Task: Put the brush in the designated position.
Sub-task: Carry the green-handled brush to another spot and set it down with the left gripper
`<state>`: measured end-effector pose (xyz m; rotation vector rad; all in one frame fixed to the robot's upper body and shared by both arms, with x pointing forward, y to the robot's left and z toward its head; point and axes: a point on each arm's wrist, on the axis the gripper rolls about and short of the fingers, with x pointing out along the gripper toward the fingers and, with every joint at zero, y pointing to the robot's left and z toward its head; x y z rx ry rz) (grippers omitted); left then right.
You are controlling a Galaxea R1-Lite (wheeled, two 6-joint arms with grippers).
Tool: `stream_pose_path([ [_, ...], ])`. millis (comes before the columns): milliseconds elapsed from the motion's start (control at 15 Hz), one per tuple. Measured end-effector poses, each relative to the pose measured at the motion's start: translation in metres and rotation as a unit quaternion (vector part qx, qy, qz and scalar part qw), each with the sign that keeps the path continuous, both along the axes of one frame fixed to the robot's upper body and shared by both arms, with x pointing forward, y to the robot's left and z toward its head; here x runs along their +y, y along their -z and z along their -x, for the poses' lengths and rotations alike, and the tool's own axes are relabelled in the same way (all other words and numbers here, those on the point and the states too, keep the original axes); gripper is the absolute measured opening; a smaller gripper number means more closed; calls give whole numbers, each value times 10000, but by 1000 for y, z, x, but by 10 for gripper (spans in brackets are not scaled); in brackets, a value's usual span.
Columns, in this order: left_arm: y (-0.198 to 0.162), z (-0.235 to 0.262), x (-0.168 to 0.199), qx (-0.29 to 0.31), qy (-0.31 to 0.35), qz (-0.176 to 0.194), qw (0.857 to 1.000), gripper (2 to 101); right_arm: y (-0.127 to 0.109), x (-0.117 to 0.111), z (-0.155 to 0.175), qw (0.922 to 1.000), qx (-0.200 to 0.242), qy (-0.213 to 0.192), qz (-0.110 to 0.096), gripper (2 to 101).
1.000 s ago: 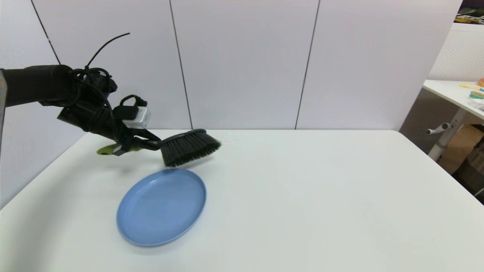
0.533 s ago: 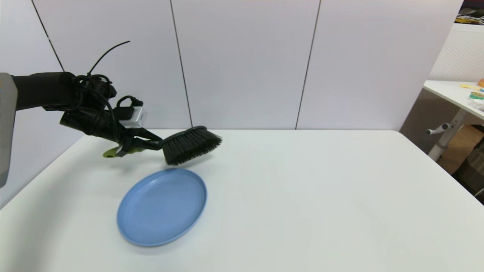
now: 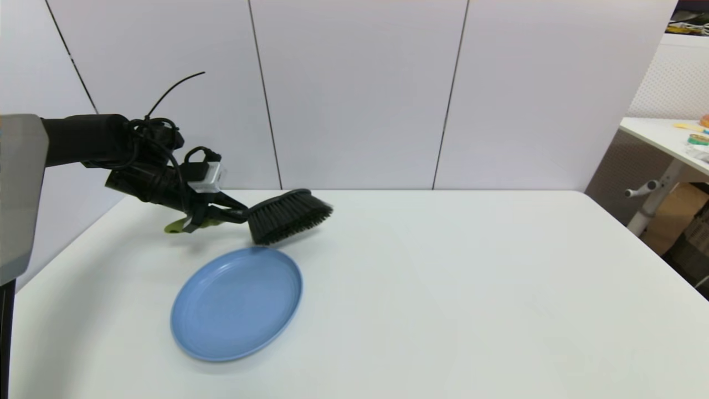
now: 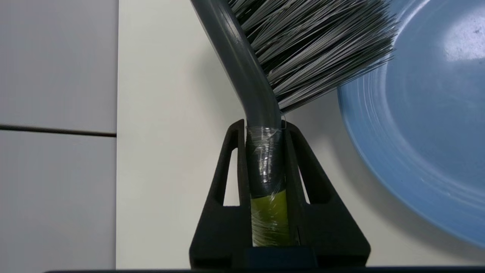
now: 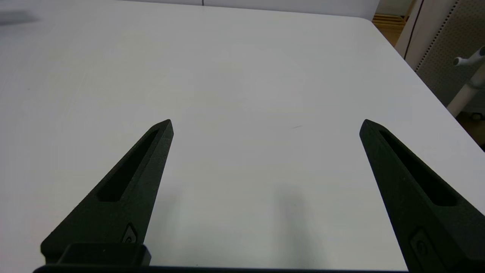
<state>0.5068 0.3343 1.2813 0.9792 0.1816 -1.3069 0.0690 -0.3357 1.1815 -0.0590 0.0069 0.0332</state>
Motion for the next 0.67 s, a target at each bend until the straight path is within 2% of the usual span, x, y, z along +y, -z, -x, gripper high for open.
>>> stream_pose_path([
  [333,4,-7,-3,-59,-76,69,9999,171,0,0,0,10000,0,-1,0,973],
  [667,-4,-23,-12,-580,-264,231,9977,171,0,0,0,10000,-1,-3,2,973],
])
